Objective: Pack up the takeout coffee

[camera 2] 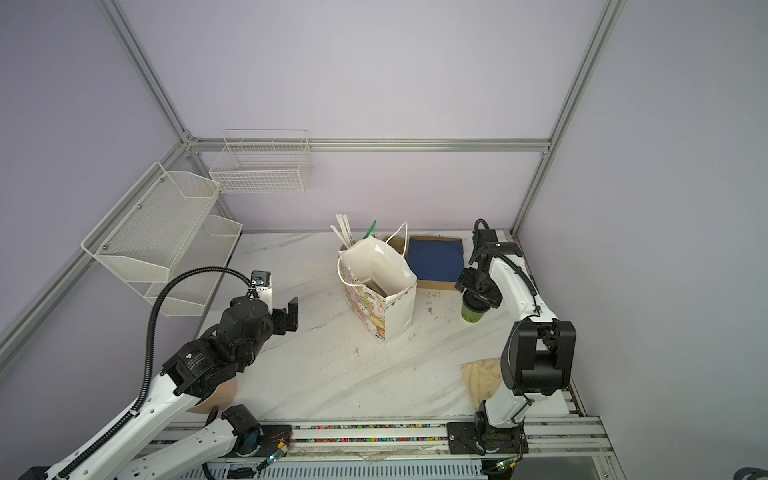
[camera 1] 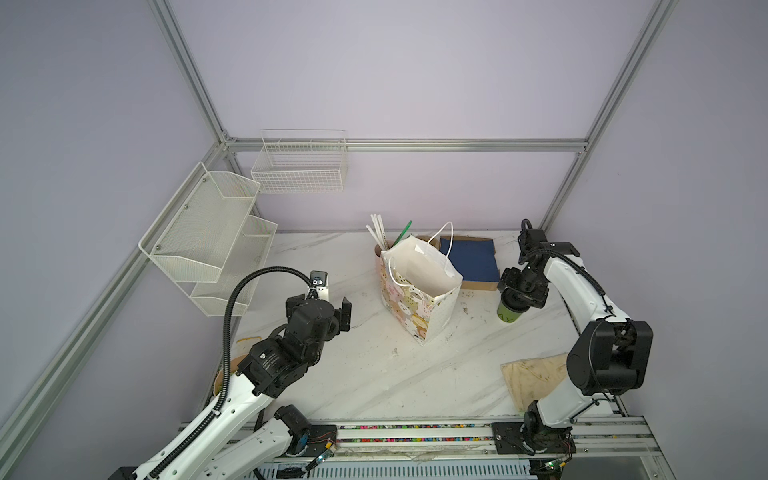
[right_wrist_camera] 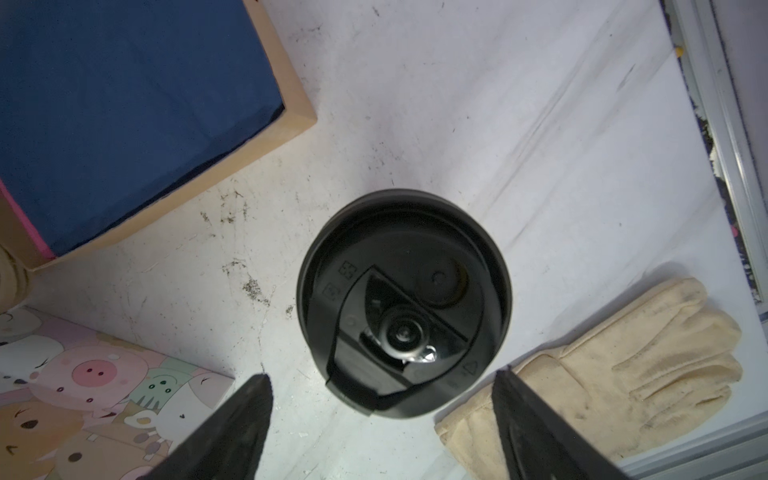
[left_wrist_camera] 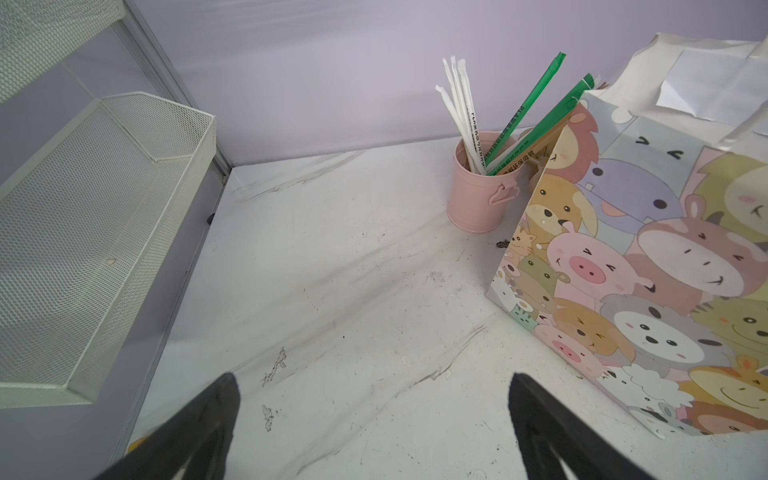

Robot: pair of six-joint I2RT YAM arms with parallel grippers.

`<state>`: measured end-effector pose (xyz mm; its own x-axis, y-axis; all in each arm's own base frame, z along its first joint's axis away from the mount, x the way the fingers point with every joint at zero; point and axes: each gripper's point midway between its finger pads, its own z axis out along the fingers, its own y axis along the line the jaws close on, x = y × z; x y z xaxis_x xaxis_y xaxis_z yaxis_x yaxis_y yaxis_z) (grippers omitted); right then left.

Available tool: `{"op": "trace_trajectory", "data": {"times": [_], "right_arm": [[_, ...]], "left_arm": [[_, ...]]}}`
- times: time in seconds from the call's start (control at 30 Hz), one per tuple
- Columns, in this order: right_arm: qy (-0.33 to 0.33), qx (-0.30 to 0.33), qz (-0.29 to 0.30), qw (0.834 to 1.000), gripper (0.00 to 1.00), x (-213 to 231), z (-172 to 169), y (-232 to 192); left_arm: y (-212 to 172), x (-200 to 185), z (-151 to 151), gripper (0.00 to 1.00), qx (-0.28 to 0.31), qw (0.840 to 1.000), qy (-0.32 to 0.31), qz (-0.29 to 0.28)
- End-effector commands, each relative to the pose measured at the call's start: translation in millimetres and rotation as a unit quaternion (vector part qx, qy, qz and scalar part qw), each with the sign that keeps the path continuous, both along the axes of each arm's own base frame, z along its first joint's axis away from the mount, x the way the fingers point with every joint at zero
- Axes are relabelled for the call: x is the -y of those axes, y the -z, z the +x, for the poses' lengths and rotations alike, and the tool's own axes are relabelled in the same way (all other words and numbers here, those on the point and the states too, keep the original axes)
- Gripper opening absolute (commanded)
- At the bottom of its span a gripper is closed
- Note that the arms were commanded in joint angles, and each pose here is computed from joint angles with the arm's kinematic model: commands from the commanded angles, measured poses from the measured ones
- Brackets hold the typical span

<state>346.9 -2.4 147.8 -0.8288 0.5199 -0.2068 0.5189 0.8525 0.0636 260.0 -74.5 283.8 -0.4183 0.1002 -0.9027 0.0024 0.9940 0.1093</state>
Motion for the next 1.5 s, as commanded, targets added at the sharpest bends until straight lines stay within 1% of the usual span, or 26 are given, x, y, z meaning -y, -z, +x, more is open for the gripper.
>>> {"op": "trace_trajectory", "data": {"times": [0.0, 0.33, 0.47, 0.7, 0.73, 0.87, 0.93, 1.1, 1.27, 1.4, 1.47], "right_arm": [[0.016, -0.008, -0.023, 1.000, 0.87, 10.2, -1.7, -2.3], [0.020, -0.018, -0.029, 0.999, 0.86, 17.6, 1.6, 7.6], [0.015, -0.021, -0.022, 0.999, 0.82, 15.2, 3.3, 13.1], [0.012, -0.020, -0.017, 1.000, 0.80, 13.0, 3.9, 15.9], [0.011, -0.020, -0.015, 1.000, 0.77, 12.1, 3.8, 16.9], [0.010, -0.015, -0.012, 1.000, 0.76, 11.4, 3.0, 15.1], [0.009, -0.011, -0.011, 1.000, 0.73, 11.0, 2.2, 11.9], [0.000, -0.003, 0.004, 1.000, 0.73, 5.0, -9.3, 7.6], [-0.017, 0.007, 0.017, 1.000, 0.71, -5.9, -31.2, 2.2], [-0.036, 0.015, 0.012, 0.999, 0.71, -20.0, -49.3, -4.2], [-0.051, 0.006, 0.005, 0.999, 0.71, -31.0, -60.0, -2.6]], "left_arm": [[-1.8, -2.7, 0.6, 1.00, 0.004, 1.000, -0.005, 0.001], [-0.3, -0.6, 1.7, 1.00, 0.000, 1.000, -0.002, 0.003], [-0.2, -1.1, 1.7, 1.00, 0.000, 1.000, -0.003, 0.003], [0.3, -0.8, 2.4, 1.00, -0.001, 1.000, -0.004, 0.005], [1.0, -0.8, 2.4, 1.00, -0.002, 1.000, -0.004, 0.005], [0.7, -1.3, 2.1, 1.00, -0.001, 1.000, -0.004, 0.006], [0.9, -1.0, 2.4, 1.00, -0.002, 1.000, -0.004, 0.006], [1.0, -0.8, 2.6, 1.00, -0.002, 1.000, -0.004, 0.006], [0.4, -1.1, 3.0, 1.00, -0.002, 1.000, -0.005, 0.006], [0.8, -0.8, 3.4, 1.00, -0.003, 1.000, -0.005, 0.006], [0.4, -0.5, 3.5, 1.00, -0.003, 1.000, -0.004, 0.006]]}}
